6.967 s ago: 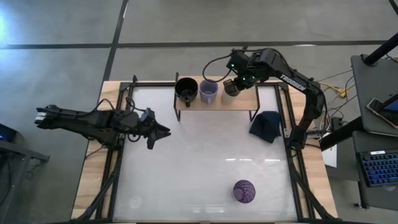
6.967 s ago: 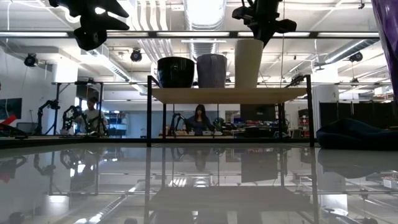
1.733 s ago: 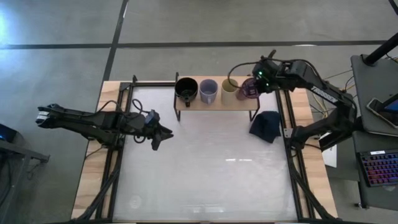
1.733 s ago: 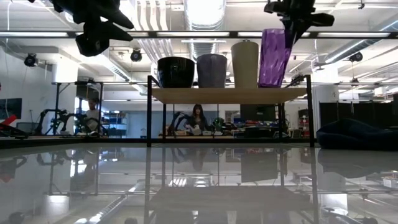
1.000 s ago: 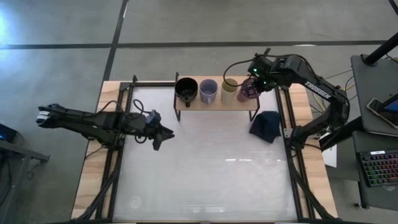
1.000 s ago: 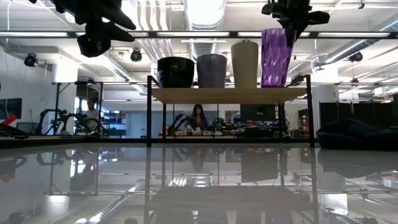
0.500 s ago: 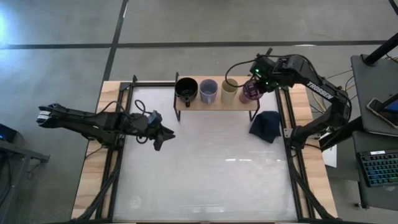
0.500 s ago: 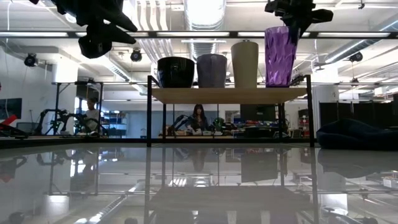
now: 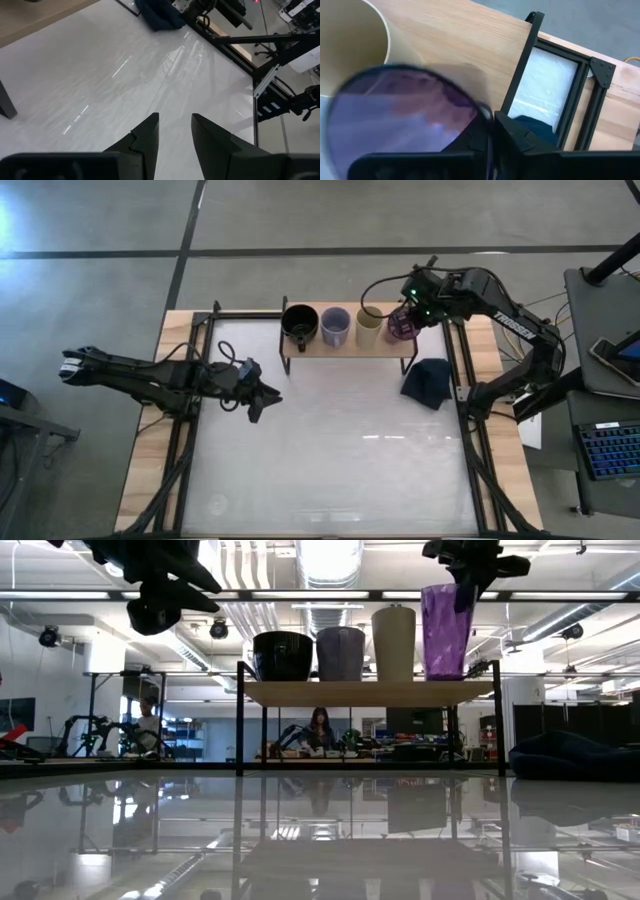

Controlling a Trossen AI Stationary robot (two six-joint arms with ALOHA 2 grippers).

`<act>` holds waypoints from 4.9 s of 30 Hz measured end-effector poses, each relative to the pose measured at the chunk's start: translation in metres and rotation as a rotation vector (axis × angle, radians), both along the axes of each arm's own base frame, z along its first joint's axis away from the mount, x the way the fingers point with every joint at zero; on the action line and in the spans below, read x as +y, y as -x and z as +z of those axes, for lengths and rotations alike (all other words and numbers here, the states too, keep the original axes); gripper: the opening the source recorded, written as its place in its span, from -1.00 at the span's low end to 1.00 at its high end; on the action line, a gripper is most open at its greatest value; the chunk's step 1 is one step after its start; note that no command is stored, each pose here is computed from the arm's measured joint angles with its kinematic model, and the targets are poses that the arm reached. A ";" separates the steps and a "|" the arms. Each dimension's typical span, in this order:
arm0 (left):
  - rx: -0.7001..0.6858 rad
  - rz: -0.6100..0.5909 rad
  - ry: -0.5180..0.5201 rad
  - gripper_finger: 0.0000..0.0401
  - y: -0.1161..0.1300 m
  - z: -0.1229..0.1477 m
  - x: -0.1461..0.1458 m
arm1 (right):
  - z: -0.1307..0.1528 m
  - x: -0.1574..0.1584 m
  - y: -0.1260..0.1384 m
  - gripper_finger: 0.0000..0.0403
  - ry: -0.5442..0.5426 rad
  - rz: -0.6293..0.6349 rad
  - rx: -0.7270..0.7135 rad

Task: Stack small to large cups/mugs on shelf
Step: Put the violet cup on the shelf, then return to Home Position

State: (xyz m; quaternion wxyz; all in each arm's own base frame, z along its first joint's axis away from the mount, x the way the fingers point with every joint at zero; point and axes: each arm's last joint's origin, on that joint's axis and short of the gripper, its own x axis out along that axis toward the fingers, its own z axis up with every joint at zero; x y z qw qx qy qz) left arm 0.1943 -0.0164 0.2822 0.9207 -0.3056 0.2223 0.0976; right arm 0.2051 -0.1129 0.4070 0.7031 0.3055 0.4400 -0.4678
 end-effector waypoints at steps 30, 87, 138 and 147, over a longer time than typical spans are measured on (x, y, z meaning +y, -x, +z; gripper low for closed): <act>-0.005 0.003 0.036 -0.50 0.000 0.001 0.000 | 0.004 -0.001 0.000 -0.47 0.035 0.055 0.007; 0.021 0.013 0.089 -0.50 -0.003 -0.005 -0.008 | 0.007 -0.012 0.004 -0.34 0.140 0.057 0.044; -0.766 -0.385 -0.118 -0.50 0.010 0.074 -0.010 | 0.062 0.159 0.022 -0.34 0.264 0.989 -0.768; -0.649 -0.291 -0.150 -0.50 0.067 0.076 0.022 | 0.041 0.152 0.048 -0.37 0.327 0.961 -0.777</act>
